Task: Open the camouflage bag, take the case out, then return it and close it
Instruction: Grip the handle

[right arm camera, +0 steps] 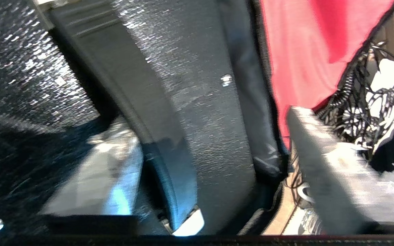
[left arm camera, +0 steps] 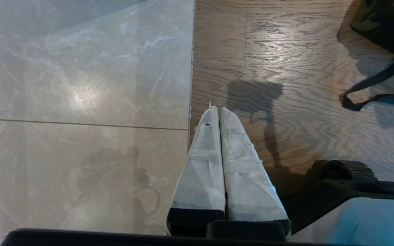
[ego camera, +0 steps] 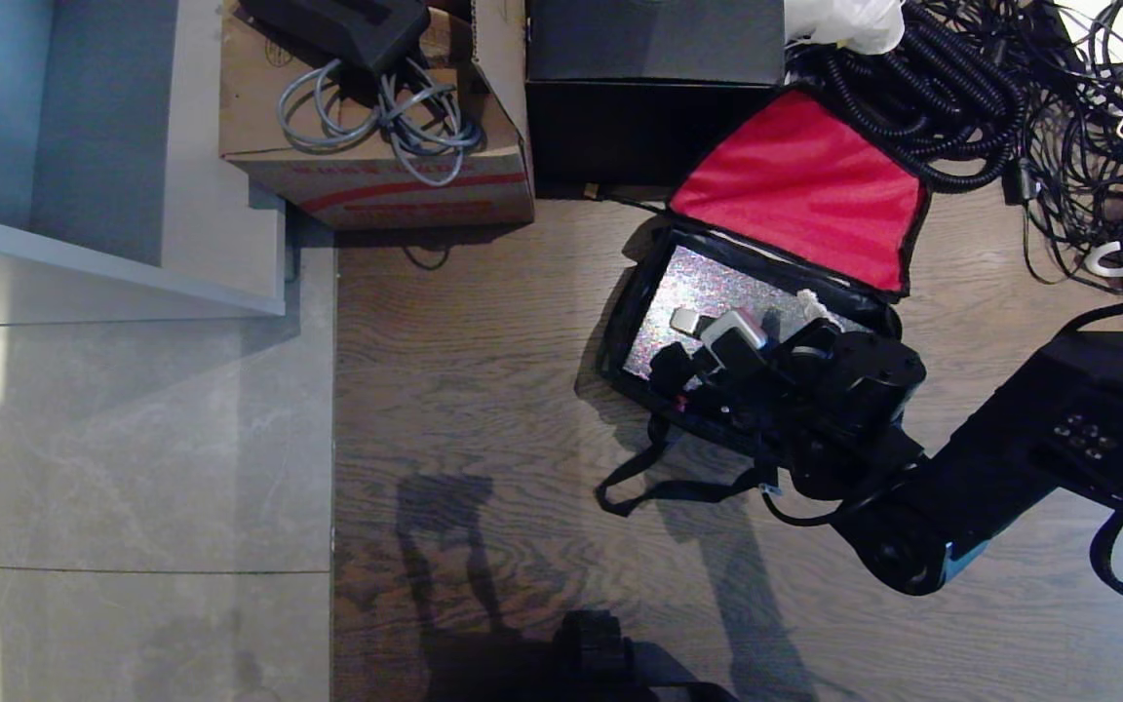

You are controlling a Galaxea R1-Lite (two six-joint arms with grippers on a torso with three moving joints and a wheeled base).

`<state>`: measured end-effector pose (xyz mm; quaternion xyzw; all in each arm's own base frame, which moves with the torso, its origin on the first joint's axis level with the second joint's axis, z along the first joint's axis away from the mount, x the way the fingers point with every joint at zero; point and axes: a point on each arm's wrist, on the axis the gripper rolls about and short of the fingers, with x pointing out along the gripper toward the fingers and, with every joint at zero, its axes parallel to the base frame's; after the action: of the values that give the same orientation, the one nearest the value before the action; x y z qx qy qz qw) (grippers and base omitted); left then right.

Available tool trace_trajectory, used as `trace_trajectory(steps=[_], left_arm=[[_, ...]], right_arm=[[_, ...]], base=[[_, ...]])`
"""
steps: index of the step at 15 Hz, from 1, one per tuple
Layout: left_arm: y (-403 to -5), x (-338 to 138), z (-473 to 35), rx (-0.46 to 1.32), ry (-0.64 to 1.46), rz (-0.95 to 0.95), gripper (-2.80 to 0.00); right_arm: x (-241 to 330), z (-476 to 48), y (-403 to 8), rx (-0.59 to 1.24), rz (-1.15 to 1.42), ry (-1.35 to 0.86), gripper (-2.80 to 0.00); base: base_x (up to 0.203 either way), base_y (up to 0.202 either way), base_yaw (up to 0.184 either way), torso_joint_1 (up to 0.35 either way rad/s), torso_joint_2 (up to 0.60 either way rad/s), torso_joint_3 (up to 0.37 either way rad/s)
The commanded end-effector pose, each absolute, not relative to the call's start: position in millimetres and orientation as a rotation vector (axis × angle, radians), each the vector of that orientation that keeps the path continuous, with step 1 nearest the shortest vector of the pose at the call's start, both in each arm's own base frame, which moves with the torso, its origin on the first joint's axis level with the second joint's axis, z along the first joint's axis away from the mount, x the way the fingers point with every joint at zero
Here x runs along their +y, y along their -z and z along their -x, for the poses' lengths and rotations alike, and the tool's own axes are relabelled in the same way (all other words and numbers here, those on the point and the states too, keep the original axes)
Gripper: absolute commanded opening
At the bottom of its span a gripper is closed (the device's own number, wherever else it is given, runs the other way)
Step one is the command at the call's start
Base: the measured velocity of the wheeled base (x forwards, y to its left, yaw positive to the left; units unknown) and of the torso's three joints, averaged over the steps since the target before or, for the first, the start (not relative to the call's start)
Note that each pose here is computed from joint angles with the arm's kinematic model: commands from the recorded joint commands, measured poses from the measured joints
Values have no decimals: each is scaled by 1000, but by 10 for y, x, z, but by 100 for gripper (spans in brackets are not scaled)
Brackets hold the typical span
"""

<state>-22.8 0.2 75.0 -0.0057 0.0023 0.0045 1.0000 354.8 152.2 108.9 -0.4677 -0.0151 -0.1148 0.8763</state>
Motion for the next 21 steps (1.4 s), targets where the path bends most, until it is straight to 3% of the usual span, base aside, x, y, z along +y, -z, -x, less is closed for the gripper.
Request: trace_trajectory(steps=[1, 11, 21], left_arm=[[-750, 2, 229, 4, -9, 12, -280], [-750, 2, 229, 3, -9, 12, -280], [-750, 2, 228, 5, -9, 12, -280]], right_arm=[[1520, -3550, -1013, -8, 981, 239, -280], [1458, -3408, -752, 136, 1014, 193, -280], [1669, -2873, -259, 567, 868, 90, -280]], base=[[0, 0, 0, 0, 0, 0], [0, 0, 0, 0, 0, 0], [0, 0, 0, 0, 0, 0]])
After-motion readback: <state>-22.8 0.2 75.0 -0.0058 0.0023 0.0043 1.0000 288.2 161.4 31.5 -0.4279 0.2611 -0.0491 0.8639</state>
